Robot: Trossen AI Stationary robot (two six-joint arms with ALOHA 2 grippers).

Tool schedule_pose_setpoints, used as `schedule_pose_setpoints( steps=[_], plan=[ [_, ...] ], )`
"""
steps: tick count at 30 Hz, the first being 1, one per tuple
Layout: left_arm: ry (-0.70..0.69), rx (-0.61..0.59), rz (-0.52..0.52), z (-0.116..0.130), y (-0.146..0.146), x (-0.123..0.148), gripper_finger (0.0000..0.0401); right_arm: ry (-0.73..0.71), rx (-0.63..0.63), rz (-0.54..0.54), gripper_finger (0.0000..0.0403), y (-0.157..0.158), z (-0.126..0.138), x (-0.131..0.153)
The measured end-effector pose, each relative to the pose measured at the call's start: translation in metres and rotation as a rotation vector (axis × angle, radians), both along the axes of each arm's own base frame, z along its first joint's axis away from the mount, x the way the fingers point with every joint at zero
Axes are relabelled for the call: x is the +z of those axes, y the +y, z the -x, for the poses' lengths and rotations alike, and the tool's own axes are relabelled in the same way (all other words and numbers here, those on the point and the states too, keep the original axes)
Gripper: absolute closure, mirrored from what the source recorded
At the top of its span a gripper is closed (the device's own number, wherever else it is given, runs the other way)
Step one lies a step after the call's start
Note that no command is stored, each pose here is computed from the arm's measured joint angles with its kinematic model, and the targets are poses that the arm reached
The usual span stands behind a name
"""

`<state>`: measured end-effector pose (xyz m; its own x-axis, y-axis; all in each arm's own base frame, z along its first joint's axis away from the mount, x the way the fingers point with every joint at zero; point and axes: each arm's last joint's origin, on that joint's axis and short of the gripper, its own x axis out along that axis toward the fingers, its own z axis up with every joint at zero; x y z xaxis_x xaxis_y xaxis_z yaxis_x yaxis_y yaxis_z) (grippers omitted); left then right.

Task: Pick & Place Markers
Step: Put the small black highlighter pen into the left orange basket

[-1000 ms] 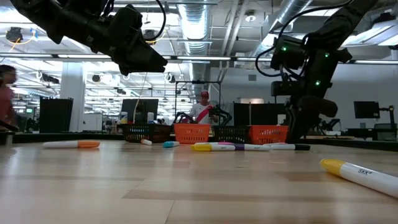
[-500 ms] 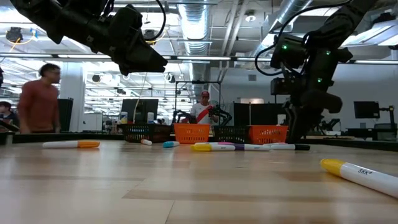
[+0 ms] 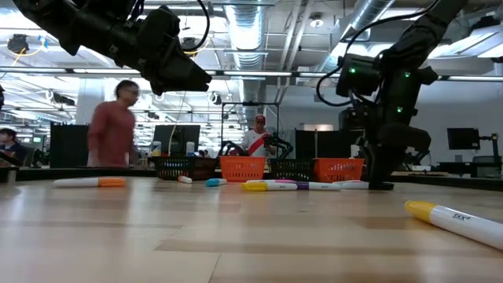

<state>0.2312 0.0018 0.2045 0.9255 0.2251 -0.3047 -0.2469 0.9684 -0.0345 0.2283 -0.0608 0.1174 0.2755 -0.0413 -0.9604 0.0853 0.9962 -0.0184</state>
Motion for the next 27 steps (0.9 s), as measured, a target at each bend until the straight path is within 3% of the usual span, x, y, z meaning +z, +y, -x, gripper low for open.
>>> schedule_pose_setpoints(
  steps=[10,17,27],
  plan=[
    [0.000,0.000,0.000,0.000,0.000,0.000,0.0233,-0.075,0.027,-0.007,0.0339,0.002,0.002,0.010],
    [0.000,0.000,0.000,0.000,0.000,0.000,0.0233,-0.105,0.050,-0.042,0.0379,0.005,0.003,0.016],
    [0.000,0.000,0.000,0.000,0.000,0.000,0.0233,-0.185,0.054,-0.019,0.0361,0.004,-0.001,0.034]
  ],
)
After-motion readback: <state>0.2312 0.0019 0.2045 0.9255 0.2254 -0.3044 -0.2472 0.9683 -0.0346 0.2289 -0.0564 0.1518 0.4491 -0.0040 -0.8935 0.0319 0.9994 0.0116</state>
